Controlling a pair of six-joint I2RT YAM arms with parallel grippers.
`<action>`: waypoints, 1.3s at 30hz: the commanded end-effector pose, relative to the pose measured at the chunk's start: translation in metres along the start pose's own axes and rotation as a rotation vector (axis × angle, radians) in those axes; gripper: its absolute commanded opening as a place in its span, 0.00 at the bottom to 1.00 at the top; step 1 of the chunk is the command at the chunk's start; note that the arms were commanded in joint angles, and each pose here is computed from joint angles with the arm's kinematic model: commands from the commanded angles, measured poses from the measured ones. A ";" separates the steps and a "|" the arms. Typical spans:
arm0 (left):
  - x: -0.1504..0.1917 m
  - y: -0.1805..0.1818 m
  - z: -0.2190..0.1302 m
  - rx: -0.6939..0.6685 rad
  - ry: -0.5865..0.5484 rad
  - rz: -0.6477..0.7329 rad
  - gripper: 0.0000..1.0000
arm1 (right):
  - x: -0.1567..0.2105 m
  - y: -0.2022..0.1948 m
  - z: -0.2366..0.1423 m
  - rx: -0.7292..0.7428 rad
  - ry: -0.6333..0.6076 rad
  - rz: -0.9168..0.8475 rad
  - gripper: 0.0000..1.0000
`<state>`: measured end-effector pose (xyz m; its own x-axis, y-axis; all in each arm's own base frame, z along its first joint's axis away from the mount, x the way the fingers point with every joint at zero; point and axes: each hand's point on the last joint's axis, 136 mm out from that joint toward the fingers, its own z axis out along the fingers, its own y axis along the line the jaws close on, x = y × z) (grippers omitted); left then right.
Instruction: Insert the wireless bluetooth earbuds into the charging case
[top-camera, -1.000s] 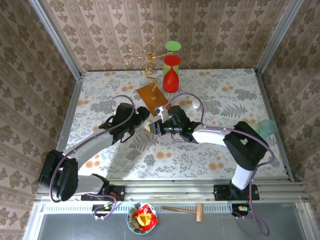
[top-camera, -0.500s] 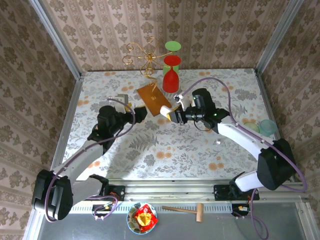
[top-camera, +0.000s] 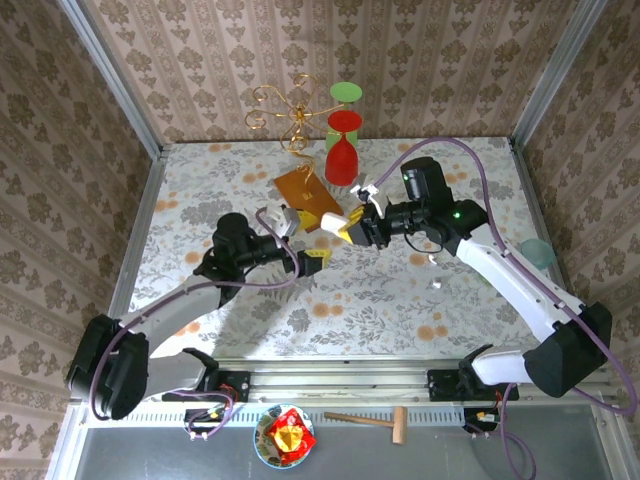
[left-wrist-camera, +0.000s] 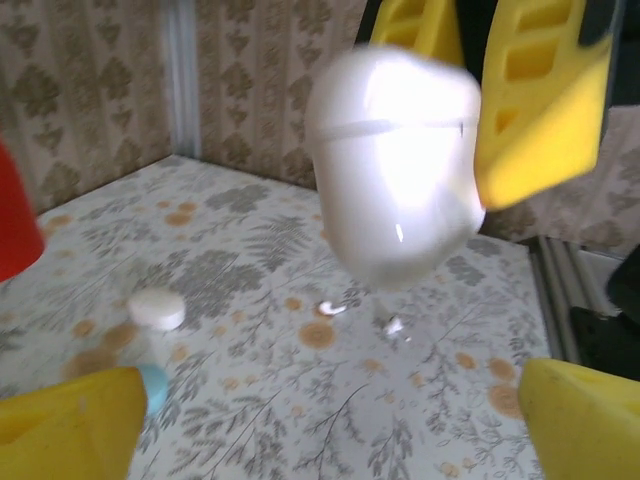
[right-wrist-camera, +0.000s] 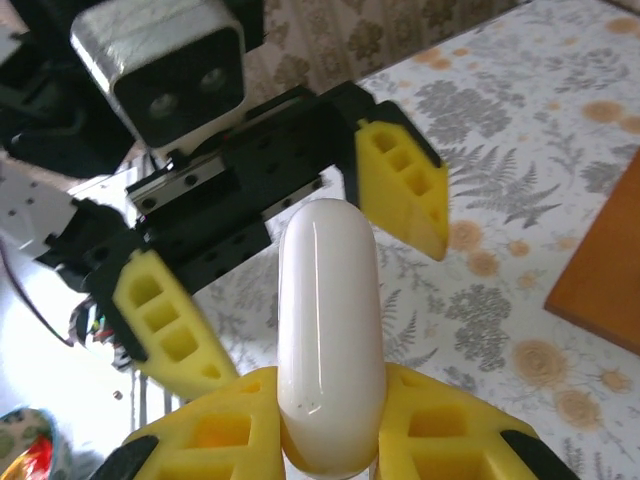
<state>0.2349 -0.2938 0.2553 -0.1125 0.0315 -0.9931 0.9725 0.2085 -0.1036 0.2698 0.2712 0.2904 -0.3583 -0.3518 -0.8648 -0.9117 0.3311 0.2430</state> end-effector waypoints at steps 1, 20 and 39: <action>-0.037 -0.023 0.002 0.151 -0.097 0.078 0.89 | -0.004 0.030 -0.012 -0.105 0.007 -0.041 0.05; -0.059 -0.038 0.013 0.380 -0.200 -0.026 0.37 | -0.007 0.030 -0.007 -0.105 -0.020 -0.076 0.01; -0.056 -0.045 0.008 0.389 -0.213 0.099 0.00 | -0.022 0.002 -0.018 0.044 -0.105 -0.001 0.48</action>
<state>0.2074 -0.3161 0.2995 -0.1239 -0.1360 -0.9829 0.9821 -0.1586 -0.1019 0.2629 0.2701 0.3077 -0.3195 -0.3112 -0.8950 -0.9240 0.3117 0.2215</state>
